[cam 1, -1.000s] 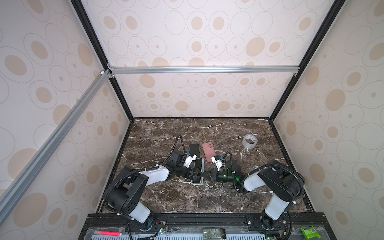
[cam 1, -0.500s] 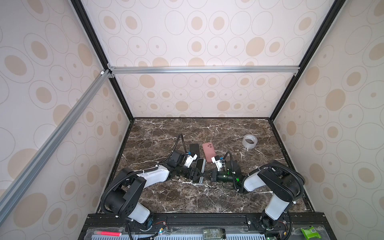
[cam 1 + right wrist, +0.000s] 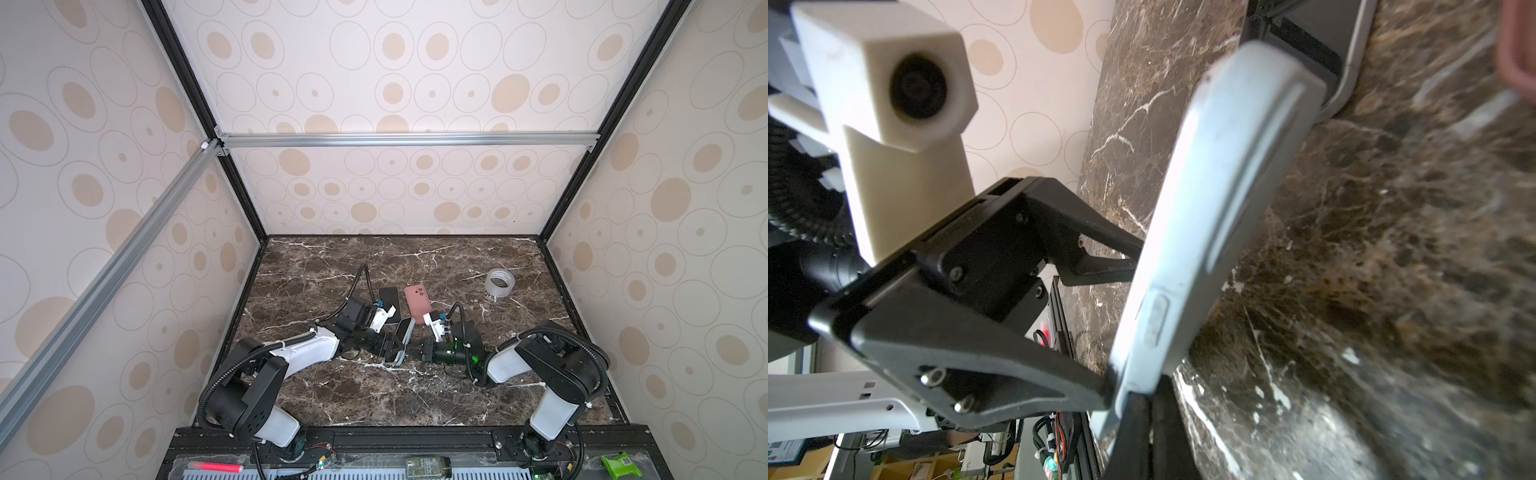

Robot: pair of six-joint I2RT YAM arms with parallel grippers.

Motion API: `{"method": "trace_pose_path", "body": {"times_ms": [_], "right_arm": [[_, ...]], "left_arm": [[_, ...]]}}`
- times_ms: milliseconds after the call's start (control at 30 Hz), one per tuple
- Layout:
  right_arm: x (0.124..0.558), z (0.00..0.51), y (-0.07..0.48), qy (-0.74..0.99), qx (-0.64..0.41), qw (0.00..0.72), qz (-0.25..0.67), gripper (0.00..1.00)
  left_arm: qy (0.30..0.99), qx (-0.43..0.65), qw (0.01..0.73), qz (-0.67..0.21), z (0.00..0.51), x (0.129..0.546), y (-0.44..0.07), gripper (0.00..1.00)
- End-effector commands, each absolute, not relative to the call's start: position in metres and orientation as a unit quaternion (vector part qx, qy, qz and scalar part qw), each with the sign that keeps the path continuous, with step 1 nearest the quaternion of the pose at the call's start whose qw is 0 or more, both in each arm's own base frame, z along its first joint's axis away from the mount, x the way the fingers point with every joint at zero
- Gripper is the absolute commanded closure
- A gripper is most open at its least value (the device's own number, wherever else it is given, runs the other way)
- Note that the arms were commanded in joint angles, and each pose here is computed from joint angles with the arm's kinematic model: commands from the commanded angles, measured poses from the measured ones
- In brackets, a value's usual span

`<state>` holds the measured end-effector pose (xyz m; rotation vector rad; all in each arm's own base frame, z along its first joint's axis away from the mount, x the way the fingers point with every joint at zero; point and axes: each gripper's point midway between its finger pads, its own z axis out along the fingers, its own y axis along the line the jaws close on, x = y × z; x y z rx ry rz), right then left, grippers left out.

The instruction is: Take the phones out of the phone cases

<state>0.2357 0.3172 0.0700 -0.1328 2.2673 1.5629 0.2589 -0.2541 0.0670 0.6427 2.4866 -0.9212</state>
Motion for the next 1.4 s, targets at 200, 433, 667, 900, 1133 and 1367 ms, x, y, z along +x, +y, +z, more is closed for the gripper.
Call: {"method": "trace_pose_path", "body": {"times_ms": [200, 433, 667, 900, 1133, 1367], "right_arm": [[0.234, 0.091, 0.323, 0.780, -0.072, 0.209, 0.585, 1.00], [0.234, 0.091, 0.322, 0.780, -0.069, 0.209, 0.586, 1.00], [0.233, 0.091, 0.322, 0.780, -0.067, 0.210, 0.586, 1.00], [0.233, 0.091, 0.323, 0.778, -0.069, 0.210, 0.588, 1.00], [0.234, 0.090, 0.324, 0.778, -0.067, 0.210, 0.589, 1.00], [0.233, 0.089, 0.324, 0.777, -0.065, 0.208, 0.591, 1.00]], "left_arm": [[0.922, 0.246, 0.217, -0.207, 0.059, 0.275, -0.231, 0.47], [0.921, 0.260, 0.219, -0.190, 0.060, 0.274, -0.235, 0.47], [0.914, 0.273, 0.222, -0.200, 0.071, 0.268, -0.246, 0.43], [0.913, 0.272, 0.216, -0.213, 0.076, 0.256, -0.248, 0.40], [0.912, 0.277, 0.203, -0.222, 0.071, 0.243, -0.249, 0.37], [0.915, 0.284, 0.195, -0.212, 0.065, 0.238, -0.248, 0.37]]}}
